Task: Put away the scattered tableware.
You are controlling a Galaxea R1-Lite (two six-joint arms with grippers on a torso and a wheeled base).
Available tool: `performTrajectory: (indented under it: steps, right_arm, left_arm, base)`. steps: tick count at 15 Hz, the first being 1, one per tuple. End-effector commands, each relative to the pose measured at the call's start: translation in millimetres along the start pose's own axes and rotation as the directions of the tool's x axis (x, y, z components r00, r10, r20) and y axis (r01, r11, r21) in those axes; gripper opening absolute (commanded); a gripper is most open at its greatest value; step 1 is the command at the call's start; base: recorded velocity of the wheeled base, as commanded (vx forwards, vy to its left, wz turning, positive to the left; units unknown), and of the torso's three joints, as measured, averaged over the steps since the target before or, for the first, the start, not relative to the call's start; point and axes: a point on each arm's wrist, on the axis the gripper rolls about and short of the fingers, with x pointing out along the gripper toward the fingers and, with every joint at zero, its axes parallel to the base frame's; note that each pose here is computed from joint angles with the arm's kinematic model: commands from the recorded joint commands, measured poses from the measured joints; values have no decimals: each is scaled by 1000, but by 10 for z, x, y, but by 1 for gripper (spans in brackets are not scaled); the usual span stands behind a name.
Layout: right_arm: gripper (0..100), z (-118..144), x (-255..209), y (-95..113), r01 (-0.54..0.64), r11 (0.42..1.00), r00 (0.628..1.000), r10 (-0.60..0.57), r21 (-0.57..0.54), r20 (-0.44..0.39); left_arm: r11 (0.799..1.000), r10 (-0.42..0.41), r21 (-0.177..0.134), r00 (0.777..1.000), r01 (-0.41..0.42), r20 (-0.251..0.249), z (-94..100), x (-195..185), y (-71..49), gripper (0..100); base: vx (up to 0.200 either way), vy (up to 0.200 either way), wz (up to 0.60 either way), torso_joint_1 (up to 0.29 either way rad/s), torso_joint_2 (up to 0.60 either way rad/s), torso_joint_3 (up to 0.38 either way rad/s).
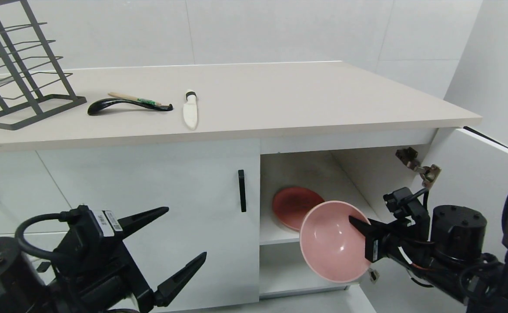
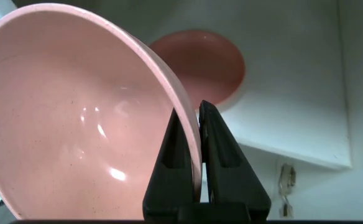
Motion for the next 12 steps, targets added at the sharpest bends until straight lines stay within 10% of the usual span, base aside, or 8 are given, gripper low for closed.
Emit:
performTrajectory:
  steps: [1,12]
  right_arm:
    - [0,-99,233,-5,-4,1000,1000,4,0,-23]
    - [0,-55,842,-22,-25,1000,996,25,-9,82]
  left_arm:
    - [1000,-18,-15,1000,19,24,95,-212,-40,100]
    - [1000,-19,-11,998,19,63,154,-311,-47,100]
  base:
    - [0,0,0,0,0,0]
    - [0,0,0,0,0,0]
